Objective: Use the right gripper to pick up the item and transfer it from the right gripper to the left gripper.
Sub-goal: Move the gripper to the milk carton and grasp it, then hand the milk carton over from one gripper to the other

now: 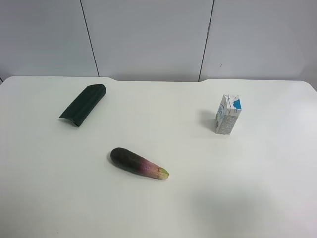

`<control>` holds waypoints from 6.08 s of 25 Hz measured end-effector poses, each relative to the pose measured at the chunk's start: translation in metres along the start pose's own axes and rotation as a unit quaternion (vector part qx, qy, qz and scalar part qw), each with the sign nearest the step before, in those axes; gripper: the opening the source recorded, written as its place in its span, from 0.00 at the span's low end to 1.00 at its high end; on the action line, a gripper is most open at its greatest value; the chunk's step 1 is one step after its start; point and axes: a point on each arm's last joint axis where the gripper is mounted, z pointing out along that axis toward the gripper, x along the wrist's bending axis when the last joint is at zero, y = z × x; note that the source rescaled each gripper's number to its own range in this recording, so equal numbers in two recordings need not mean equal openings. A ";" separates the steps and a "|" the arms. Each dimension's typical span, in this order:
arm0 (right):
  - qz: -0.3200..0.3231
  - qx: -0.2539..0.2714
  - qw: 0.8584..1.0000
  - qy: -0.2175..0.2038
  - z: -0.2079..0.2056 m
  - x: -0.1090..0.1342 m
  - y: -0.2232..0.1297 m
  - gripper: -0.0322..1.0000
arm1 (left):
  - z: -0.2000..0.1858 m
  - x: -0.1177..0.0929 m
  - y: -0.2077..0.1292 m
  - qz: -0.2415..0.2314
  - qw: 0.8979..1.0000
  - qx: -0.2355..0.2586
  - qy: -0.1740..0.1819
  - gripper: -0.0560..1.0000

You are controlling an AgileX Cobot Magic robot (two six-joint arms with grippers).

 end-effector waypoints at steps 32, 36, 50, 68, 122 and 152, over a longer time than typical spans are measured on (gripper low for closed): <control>0.108 0.420 0.901 0.018 0.316 0.027 0.140 0.98 | 0.000 0.000 0.000 0.000 1.000 0.000 0.000 1.00; 0.100 0.425 0.899 0.021 0.340 0.041 0.125 0.98 | 0.000 0.000 0.000 0.000 1.000 0.000 0.000 1.00; 0.122 0.417 0.900 0.006 0.378 0.049 0.102 0.90 | 0.000 0.000 0.000 0.000 1.000 0.000 0.000 1.00; 0.129 0.440 0.888 0.006 0.386 0.050 0.091 0.04 | 0.000 0.000 0.000 0.000 1.000 0.000 0.000 1.00; -0.336 0.250 0.780 0.466 0.178 0.220 0.137 0.04 | 0.019 -0.041 0.019 0.096 0.965 0.107 -0.219 1.00; -0.427 0.205 0.683 0.556 0.156 0.235 0.126 0.04 | 0.086 -0.143 0.066 0.339 0.794 0.174 -0.475 1.00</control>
